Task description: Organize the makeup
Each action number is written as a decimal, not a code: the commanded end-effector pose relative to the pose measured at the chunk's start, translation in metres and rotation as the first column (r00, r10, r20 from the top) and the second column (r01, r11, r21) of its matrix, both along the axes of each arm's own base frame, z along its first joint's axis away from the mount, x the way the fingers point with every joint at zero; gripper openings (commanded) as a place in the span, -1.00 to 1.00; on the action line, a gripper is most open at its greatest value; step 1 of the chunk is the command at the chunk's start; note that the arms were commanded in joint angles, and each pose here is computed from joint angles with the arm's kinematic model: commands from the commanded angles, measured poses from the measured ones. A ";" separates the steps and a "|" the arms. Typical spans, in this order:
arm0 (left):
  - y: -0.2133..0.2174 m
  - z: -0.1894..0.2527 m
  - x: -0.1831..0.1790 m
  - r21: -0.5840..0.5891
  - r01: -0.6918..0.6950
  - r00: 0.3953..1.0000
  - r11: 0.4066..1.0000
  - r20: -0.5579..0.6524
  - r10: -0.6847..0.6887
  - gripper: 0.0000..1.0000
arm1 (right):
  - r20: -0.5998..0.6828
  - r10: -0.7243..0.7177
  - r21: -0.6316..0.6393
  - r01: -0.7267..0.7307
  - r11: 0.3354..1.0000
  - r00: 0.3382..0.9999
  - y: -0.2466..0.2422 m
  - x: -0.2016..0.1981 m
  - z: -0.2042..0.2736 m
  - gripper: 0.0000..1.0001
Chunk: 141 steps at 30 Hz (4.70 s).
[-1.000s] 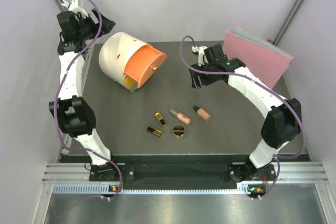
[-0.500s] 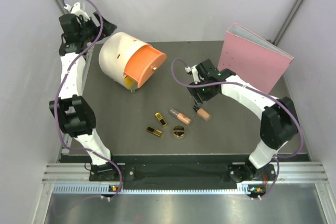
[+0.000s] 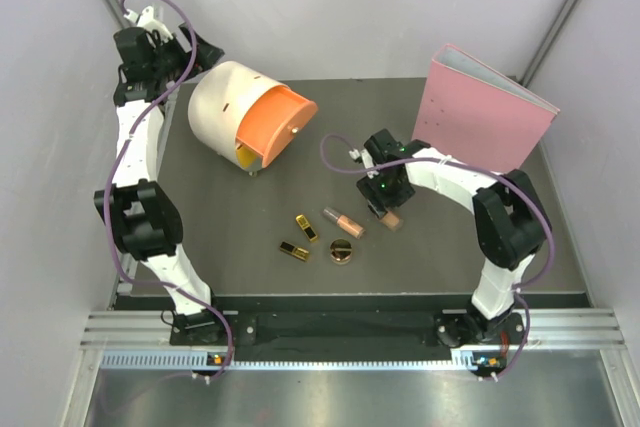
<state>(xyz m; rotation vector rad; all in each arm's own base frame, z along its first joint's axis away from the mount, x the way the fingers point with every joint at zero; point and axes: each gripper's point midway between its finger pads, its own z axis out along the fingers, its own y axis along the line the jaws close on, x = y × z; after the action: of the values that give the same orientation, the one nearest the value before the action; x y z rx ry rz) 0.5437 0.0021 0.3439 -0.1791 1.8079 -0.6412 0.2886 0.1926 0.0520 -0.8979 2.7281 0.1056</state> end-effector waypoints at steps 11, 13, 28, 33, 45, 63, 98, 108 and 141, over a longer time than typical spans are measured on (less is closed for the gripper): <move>0.003 0.004 0.003 0.003 0.000 1.000 1.000 0.017 0.000 0.81 | -0.080 0.003 -0.006 -0.004 1.000 0.997 0.010 -0.006 -0.025 -1.00; 0.003 0.004 0.004 0.003 0.000 1.000 1.000 0.017 0.000 0.81 | -0.047 0.002 0.000 -0.002 1.000 0.999 0.011 0.000 -0.016 -1.00; 0.008 0.007 0.008 0.014 -0.024 0.999 1.000 0.022 0.024 0.84 | 0.323 0.018 0.291 -0.118 0.949 0.946 0.081 0.080 0.144 -1.00; 0.006 0.010 0.010 0.003 -0.016 0.999 1.000 0.028 0.016 0.85 | 0.411 0.001 0.419 -0.190 0.888 0.912 0.112 0.096 0.206 -1.00; 0.000 0.005 0.010 -0.017 0.013 1.000 1.000 0.011 -0.013 0.89 | 0.385 -0.103 0.776 -0.262 0.574 0.917 0.185 0.101 0.304 -1.00; -0.013 0.005 0.006 -0.019 0.072 0.997 0.997 0.023 -0.071 0.91 | 0.409 -0.165 0.864 -0.322 0.386 0.898 0.252 0.128 0.340 -1.00; -0.012 0.003 0.008 -0.003 0.072 0.997 0.997 0.026 -0.072 0.93 | 0.377 -0.120 0.821 -0.272 0.502 0.918 0.283 0.135 0.266 -0.38; -0.009 0.005 0.009 0.010 0.064 0.998 0.998 0.028 -0.064 0.93 | 0.381 -0.142 0.817 -0.261 0.514 0.913 0.281 0.140 0.265 0.22; -0.010 -0.006 0.013 0.005 0.067 0.998 0.998 0.008 -0.067 0.98 | 0.218 0.186 0.319 -0.250 0.914 0.958 0.109 0.016 0.089 0.48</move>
<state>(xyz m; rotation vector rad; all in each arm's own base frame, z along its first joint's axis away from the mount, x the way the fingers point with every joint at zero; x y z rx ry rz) 0.5562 -0.0064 0.3189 -0.1552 1.8632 -0.6990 0.3146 0.3037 0.1640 -0.9584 2.2906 0.5039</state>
